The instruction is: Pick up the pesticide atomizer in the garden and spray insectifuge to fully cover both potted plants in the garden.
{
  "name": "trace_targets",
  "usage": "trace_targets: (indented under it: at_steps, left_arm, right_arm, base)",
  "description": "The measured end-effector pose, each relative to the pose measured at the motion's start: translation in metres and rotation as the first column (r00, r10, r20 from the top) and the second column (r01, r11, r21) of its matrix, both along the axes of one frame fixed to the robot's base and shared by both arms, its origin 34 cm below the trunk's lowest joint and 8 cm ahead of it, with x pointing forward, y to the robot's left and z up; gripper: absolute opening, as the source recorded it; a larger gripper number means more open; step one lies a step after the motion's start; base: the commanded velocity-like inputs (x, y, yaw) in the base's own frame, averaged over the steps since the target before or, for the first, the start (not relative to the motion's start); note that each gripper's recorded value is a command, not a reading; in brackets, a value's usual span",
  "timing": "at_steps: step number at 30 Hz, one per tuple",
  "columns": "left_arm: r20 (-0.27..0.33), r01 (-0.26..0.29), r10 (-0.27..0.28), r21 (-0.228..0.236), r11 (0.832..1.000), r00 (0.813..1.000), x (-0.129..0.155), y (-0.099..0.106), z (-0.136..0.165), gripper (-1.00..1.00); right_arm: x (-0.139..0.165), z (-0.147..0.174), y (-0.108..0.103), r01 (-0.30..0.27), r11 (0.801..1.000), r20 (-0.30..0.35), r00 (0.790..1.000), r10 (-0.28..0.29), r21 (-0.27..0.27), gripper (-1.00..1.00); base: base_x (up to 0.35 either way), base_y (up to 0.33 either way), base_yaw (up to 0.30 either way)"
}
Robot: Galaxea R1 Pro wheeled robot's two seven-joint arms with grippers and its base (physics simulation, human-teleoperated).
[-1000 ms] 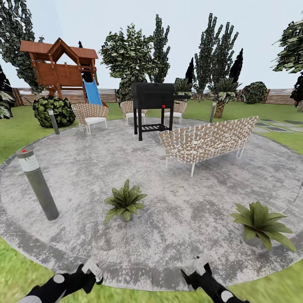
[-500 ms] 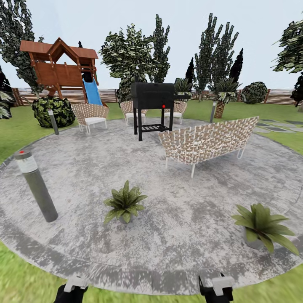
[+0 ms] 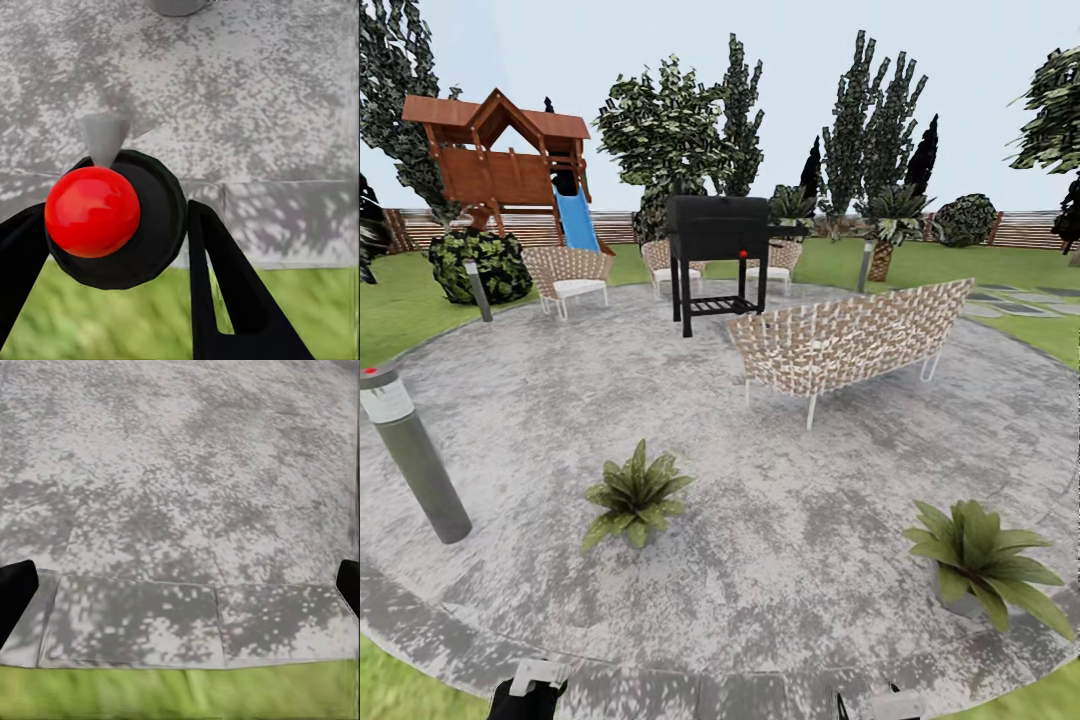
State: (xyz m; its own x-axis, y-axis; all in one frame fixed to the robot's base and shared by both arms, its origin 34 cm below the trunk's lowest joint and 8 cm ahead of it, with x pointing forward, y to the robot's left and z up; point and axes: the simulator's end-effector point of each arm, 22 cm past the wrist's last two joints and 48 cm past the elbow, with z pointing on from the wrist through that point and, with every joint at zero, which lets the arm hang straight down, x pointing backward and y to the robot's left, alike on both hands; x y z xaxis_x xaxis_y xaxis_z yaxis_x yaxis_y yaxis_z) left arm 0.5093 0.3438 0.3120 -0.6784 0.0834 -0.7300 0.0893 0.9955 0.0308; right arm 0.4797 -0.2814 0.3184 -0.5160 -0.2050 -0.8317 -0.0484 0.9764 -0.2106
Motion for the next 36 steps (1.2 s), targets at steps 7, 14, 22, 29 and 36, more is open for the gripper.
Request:
trace_targets:
  at_steps: [7, 14, 22, 29, 36]
  left_arm:
    - [0.002, -0.004, 0.004, 0.000, 1.000, 1.000, 0.0005, 0.0017, 0.0005, -1.00]
    - [-0.003, -0.001, 0.001, -0.002, 1.000, 1.000, -0.0027, -0.0004, -0.0015, -1.00]
    - [-0.003, 0.002, -0.002, -0.005, 1.000, 1.000, -0.0028, -0.0033, -0.0019, -1.00]
    - [-0.003, 0.006, -0.006, -0.007, 1.000, 1.000, -0.0030, -0.0056, -0.0021, -1.00]
    - [-0.006, 0.008, -0.008, -0.008, 1.000, 1.000, -0.0043, -0.0072, -0.0031, -1.00]
  right_arm:
    - [-0.0013, -0.0009, 0.0002, -0.001, 1.000, -0.003, 1.000, 0.001, 0.000, 1.00]
    - [-0.0021, -0.0013, 0.0005, -0.001, 1.000, -0.004, 1.000, 0.001, 0.000, 1.00]
    - [-0.0024, -0.0014, 0.0004, -0.001, 1.000, -0.004, 1.000, 0.001, 0.000, 1.00]
    - [-0.0024, -0.0014, 0.0002, -0.001, 1.000, -0.004, 1.000, 0.001, 0.000, 1.00]
    - [-0.0023, -0.0013, 0.0005, -0.001, 1.000, -0.004, 1.000, 0.001, 0.001, 1.00]
  base:
    - [-0.103, -0.273, 0.000]
    - [-0.127, -0.273, 0.000]
    - [-0.126, -0.273, 0.000]
    - [-0.099, -0.273, 0.000]
    - [-0.011, -0.274, 0.000]
